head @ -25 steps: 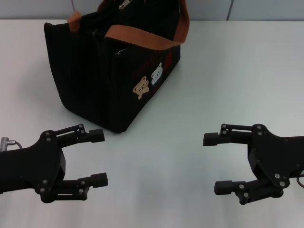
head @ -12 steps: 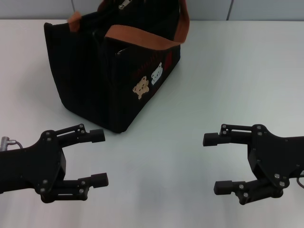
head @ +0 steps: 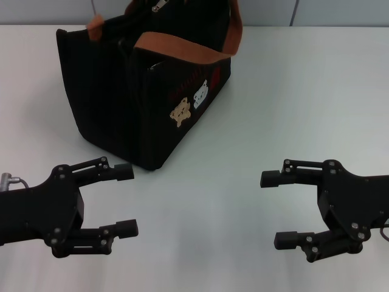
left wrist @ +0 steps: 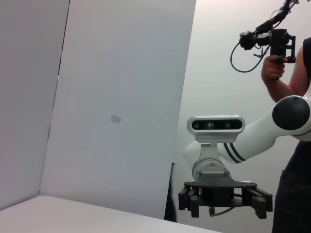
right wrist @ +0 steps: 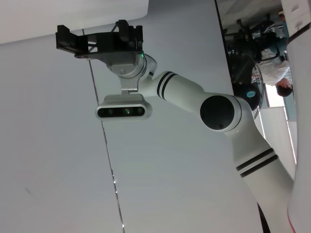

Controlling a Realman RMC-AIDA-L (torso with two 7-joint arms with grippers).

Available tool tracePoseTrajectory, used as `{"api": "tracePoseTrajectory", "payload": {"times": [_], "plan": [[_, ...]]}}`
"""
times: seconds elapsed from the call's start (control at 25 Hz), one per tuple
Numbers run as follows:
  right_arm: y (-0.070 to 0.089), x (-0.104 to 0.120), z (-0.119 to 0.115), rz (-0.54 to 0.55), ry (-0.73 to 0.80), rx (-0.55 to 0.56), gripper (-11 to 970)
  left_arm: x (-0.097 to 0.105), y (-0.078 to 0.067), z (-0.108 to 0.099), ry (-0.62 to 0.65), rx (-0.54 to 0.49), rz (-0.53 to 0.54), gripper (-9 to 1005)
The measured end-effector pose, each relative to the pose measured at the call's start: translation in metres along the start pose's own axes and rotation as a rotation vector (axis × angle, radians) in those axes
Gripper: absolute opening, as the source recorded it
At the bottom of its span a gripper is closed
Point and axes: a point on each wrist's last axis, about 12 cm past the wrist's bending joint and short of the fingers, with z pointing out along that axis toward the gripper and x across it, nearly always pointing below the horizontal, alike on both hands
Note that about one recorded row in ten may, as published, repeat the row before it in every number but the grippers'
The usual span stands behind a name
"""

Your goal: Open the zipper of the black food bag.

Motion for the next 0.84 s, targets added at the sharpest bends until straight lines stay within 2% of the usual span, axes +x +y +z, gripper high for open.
{"api": "tracePoseTrajectory", "payload": {"times": [0.84], "plan": [[-0.0032, -0.0021, 0.001, -0.01, 0.008, 0.002, 845, -0.0028, 0.0029, 0.0002, 0.005, -0.002, 0.024, 835]]}}
